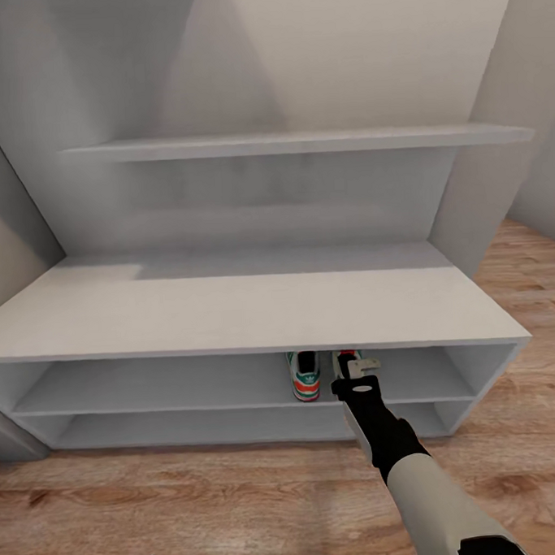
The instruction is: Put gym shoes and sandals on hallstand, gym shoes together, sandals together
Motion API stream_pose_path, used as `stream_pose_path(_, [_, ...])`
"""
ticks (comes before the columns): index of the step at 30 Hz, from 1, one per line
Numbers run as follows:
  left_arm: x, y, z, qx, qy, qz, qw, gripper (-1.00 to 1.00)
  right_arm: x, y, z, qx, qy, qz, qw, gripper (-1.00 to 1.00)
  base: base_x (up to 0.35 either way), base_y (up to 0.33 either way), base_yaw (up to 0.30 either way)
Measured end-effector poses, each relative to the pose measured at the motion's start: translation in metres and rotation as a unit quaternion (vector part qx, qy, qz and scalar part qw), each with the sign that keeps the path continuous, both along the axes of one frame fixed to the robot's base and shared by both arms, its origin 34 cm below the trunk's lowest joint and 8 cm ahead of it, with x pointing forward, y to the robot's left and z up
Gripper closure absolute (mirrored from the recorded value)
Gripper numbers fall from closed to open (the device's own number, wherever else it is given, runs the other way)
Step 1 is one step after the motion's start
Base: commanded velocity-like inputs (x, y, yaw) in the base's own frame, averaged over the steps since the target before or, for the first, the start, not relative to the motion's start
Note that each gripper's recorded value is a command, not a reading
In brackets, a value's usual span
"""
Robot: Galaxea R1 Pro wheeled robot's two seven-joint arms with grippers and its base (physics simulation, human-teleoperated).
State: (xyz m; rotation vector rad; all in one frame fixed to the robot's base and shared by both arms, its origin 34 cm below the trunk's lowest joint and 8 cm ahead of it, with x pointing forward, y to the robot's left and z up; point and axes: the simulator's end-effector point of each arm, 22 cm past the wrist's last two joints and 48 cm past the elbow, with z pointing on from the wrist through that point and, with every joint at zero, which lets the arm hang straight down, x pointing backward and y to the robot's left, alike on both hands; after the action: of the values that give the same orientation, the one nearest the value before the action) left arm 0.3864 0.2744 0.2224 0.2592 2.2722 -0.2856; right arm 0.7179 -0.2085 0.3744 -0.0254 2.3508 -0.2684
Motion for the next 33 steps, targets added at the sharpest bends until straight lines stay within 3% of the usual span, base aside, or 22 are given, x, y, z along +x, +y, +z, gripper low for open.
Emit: stream_pose_path(33, [0.0000, 0.0008, 0.0002, 0.001, 0.000, 0.000, 1.0000, -1.00, 0.0000, -0.0004, 0.0001, 0.000, 0.000, -0.001, 1.0000, 1.00, 0.067, 0.000, 0.000])
